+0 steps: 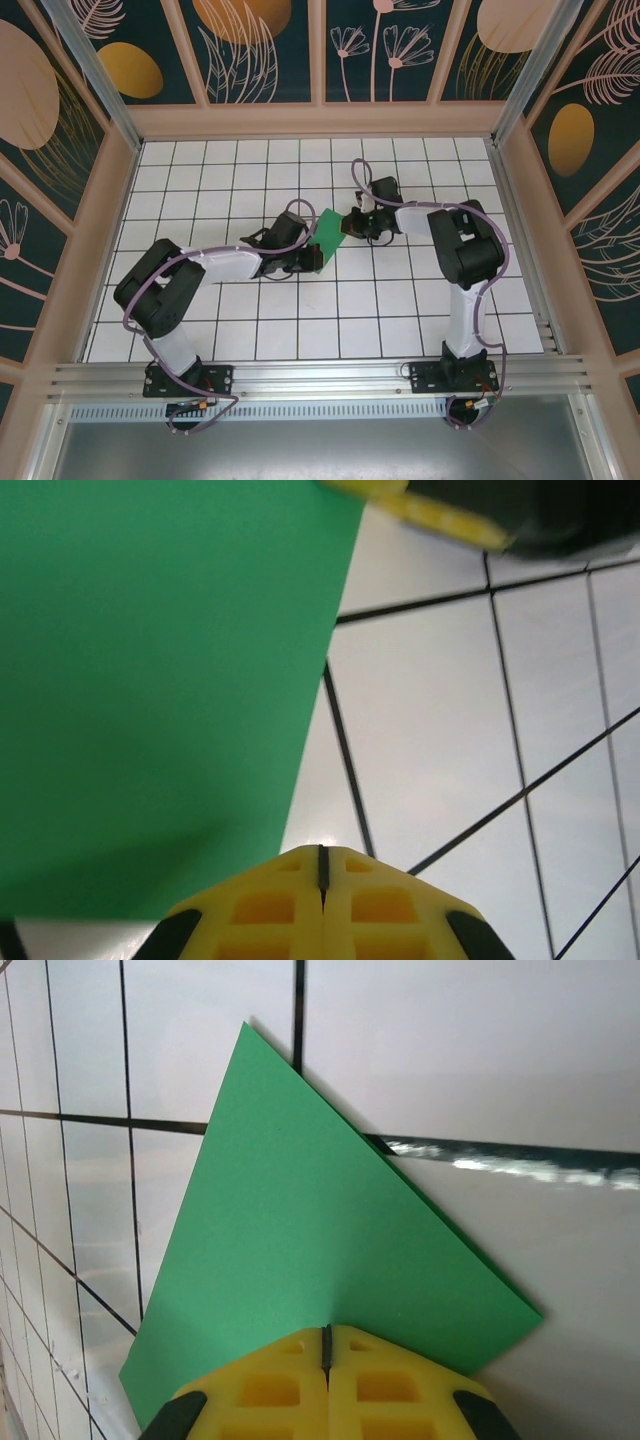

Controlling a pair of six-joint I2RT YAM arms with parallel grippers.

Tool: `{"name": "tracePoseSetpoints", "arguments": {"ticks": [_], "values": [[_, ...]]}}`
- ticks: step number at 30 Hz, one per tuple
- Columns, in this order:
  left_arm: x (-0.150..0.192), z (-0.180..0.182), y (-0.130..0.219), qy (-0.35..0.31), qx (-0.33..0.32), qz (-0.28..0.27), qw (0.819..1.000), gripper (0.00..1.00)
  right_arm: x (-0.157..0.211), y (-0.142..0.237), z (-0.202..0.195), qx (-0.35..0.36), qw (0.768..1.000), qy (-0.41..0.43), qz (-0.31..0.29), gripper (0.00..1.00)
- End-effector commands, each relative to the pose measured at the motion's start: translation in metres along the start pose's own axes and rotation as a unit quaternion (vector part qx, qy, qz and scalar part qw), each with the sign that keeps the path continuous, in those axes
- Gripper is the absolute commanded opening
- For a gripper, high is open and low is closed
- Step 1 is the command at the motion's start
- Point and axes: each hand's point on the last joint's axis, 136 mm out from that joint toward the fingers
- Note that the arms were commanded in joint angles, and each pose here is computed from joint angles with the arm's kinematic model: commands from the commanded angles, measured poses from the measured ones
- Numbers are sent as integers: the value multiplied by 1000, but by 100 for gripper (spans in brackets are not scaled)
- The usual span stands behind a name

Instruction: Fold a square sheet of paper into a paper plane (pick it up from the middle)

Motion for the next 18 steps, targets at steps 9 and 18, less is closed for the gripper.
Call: {"name": "tracePoseSetpoints", "arguments": {"ticks": [9, 18], "values": [[20, 25, -27, 50, -26, 35, 998, 0, 23, -1, 8, -3, 1000, 7, 28, 0], [27, 36, -29, 53, -52, 50, 996, 0, 40, 1, 35, -46, 997, 35, 41, 0]]}}
Point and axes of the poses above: each hand's point on the last joint's axis, 136 mm out from that joint toward the fingers, its own y axis back along the fingers, its own z axis along the line the jaws close on, x = y × z, and after that the axes turned 2 degrees about y, right-handed
